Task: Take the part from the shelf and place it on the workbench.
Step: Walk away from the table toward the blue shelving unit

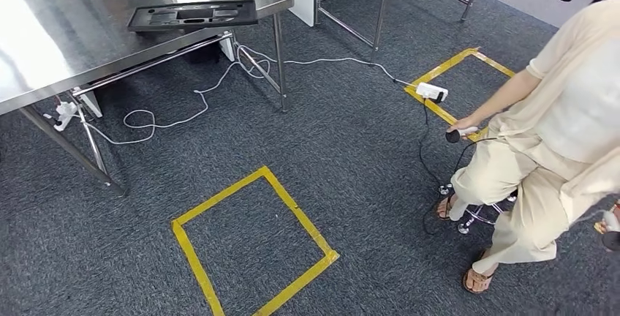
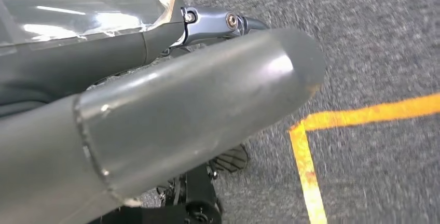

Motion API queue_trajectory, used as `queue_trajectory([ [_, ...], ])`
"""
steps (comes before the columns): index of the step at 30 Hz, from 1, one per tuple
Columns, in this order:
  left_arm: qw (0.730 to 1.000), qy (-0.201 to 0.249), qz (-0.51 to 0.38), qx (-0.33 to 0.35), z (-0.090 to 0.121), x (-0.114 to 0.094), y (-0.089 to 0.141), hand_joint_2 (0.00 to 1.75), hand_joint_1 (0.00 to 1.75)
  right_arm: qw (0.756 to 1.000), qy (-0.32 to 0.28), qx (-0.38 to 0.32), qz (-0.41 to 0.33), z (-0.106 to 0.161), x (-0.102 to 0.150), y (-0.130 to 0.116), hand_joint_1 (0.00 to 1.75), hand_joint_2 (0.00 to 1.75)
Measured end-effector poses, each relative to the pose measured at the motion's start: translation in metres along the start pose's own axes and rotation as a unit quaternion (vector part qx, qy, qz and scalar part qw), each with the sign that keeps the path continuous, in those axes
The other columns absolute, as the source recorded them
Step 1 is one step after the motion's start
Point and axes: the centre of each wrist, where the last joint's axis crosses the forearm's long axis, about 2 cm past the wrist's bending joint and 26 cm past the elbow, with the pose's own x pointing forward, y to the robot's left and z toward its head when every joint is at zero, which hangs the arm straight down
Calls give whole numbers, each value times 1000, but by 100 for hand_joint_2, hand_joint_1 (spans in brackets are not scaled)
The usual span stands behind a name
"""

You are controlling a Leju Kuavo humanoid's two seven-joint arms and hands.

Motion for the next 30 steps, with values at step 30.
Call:
queue_trajectory([
  [30,1000,8,-8,-8,1,0,-3,0,0,1000,19,3,-12,1,-2,2,0,0],
])
